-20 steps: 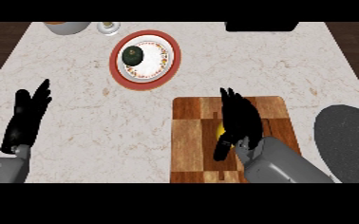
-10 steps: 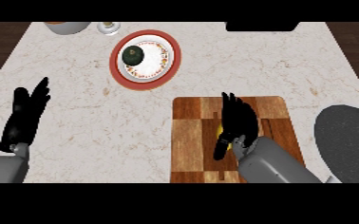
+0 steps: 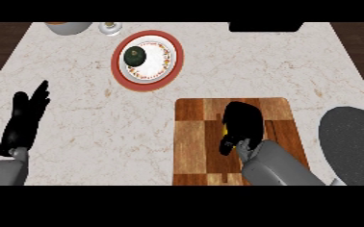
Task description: Pick the lemon from the cutting board and place it in the pan
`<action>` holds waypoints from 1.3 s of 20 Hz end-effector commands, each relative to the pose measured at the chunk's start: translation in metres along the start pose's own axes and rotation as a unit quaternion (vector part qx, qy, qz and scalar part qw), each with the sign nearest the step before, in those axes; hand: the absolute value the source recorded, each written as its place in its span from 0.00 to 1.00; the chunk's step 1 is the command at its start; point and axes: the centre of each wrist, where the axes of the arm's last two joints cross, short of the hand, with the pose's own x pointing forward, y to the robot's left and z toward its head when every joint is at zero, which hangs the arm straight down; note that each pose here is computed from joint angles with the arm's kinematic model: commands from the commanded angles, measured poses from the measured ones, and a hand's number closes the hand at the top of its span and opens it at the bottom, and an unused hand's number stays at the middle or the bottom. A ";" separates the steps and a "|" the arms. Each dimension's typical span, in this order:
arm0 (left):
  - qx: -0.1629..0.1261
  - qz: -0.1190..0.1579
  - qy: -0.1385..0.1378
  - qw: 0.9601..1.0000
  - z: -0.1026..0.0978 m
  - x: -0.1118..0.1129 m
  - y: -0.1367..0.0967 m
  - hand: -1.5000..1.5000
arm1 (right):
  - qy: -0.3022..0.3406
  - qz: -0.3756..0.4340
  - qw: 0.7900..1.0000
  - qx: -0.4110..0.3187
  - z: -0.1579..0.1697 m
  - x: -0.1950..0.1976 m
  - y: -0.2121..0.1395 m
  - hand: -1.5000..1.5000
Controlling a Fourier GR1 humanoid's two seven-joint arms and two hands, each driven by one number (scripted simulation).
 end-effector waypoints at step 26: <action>0.068 0.020 0.059 0.996 0.030 -0.043 0.047 0.50 | -0.112 -0.100 0.943 -0.298 0.037 -0.333 -0.094 1.00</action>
